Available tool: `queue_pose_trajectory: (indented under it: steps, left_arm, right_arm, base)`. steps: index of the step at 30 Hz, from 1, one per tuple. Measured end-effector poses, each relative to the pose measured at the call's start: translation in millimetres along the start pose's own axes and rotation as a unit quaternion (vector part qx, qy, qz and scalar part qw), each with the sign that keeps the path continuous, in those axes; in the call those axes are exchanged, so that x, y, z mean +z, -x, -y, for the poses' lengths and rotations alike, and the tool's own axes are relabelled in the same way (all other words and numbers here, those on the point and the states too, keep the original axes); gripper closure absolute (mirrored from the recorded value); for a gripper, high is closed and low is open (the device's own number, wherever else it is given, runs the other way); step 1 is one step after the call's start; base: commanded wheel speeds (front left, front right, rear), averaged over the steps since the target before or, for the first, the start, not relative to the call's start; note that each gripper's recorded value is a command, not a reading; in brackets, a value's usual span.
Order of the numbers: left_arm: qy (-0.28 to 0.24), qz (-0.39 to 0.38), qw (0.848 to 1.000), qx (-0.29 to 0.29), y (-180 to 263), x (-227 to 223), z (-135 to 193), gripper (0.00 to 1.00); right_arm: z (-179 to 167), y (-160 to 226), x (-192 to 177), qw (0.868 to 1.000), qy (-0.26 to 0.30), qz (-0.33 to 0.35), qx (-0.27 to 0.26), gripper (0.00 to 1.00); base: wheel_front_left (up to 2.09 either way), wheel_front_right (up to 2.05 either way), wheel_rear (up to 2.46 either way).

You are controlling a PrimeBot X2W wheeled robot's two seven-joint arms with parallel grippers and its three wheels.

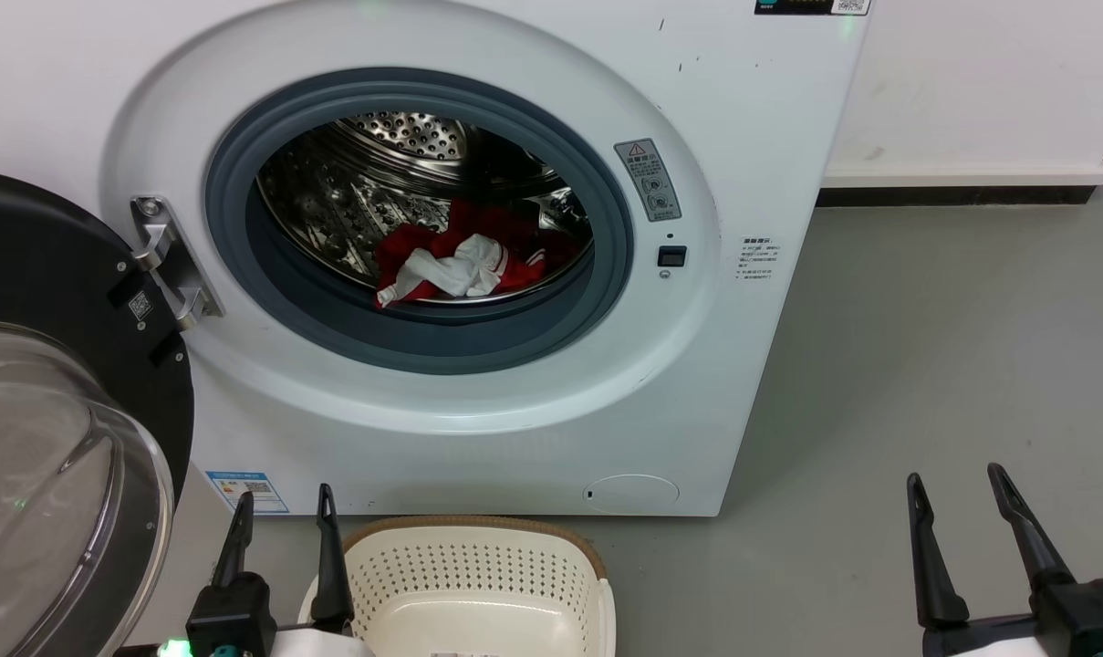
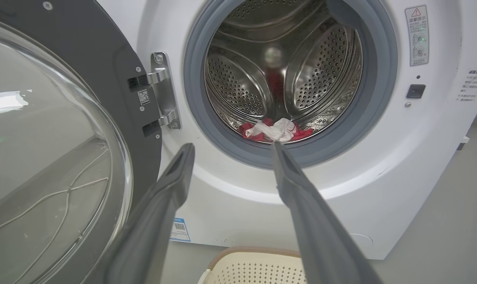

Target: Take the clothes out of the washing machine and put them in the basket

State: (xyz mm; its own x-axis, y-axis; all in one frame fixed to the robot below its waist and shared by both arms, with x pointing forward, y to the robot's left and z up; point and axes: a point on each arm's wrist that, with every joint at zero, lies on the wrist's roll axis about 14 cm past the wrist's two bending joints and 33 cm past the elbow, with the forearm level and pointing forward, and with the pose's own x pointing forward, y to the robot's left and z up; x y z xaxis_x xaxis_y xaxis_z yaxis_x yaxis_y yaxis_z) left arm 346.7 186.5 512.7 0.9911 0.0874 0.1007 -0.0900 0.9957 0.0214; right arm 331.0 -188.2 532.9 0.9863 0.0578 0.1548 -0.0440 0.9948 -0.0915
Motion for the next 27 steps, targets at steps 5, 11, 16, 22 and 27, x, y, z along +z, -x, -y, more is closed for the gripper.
queue_pose_trajectory:
  steps: [5, 11, 16, 22, 27]
  left_arm:
    - [-0.003, 0.001, 1.0, -0.004, 0.9, -0.3, 1.4, 0.0]
    - [0.003, -0.002, 1.0, -0.002, 1.5, -2.5, -1.1, 0.0]
    - [0.005, -0.004, 1.0, -0.002, 2.3, -3.9, -2.0, 0.0]
    - [0.004, -0.006, 1.0, -0.003, 3.0, -4.6, -2.0, 0.0]
    - [0.005, -0.012, 1.0, -0.003, 3.7, -8.5, -1.8, 0.0]
  right_arm:
    - [-0.8, 1.8, -1.6, 1.0, 0.009, -0.002, 0.003, 0.0]
    - [1.4, 2.5, -2.8, 1.0, 0.003, -0.003, -0.002, 0.0]
    - [1.4, 2.6, -3.6, 1.0, -0.002, -0.004, -0.002, 0.0]
    - [1.0, 2.6, -4.2, 1.0, -0.004, -0.005, -0.002, 0.0]
    - [0.8, 2.4, -4.8, 1.0, -0.004, -0.006, -0.002, 0.0]
  base:
    - [0.0, 0.0, 0.0]
    - [0.0, 0.0, 0.0]
    - [0.0, 0.0, 0.0]
    - [0.0, 0.0, 0.0]
    - [0.0, 0.0, 0.0]
